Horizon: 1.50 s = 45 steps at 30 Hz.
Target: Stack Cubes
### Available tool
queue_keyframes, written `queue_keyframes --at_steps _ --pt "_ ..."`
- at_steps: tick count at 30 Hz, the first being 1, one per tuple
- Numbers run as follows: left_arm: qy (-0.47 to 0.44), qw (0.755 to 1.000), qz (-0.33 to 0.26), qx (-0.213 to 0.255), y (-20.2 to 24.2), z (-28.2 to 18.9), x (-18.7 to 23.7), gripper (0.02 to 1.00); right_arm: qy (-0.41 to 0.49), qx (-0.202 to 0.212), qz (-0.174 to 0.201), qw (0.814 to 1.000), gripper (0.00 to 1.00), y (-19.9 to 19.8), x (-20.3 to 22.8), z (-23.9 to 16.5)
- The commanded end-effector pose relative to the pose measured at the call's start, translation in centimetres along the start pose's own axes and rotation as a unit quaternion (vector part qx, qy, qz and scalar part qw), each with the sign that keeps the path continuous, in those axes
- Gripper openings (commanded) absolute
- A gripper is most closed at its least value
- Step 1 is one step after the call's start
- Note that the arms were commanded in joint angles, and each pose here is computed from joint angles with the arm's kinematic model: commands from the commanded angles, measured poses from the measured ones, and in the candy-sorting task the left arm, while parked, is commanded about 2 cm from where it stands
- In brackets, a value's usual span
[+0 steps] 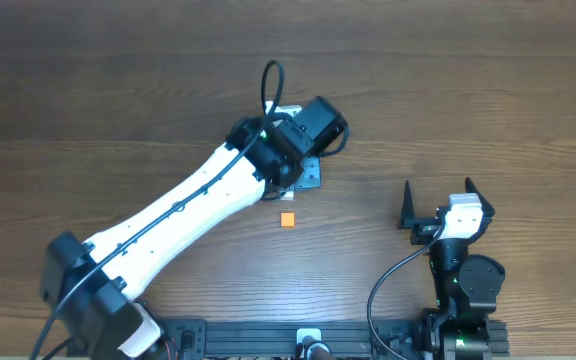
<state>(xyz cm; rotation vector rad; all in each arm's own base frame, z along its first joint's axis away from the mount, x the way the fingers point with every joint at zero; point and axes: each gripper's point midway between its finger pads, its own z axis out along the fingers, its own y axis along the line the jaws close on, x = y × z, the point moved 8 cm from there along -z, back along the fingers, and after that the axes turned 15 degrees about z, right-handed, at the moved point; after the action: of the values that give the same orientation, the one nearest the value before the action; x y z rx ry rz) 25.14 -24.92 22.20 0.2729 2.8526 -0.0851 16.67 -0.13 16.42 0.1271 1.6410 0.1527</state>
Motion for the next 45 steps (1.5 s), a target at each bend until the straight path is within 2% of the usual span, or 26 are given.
queue_keyframes --at_steps 1,13,23,45 --pt "0.046 0.998 0.022 -0.031 -0.2 3.6 0.2 0.139 -0.001 0.002 -0.003 1.0 0.993 0.0 0.1 0.0" --pt "0.071 0.996 0.032 -0.047 -0.3 6.2 0.6 0.139 -0.001 0.002 -0.003 1.0 0.991 0.0 0.1 0.0" --pt "0.068 0.997 0.024 -0.034 0.2 8.5 1.2 0.139 -0.001 0.002 -0.003 1.0 0.993 0.0 0.1 0.0" --pt "0.075 0.996 0.028 -0.028 1.0 10.0 1.7 0.143 -0.001 0.002 -0.003 1.0 0.993 0.0 0.1 0.0"
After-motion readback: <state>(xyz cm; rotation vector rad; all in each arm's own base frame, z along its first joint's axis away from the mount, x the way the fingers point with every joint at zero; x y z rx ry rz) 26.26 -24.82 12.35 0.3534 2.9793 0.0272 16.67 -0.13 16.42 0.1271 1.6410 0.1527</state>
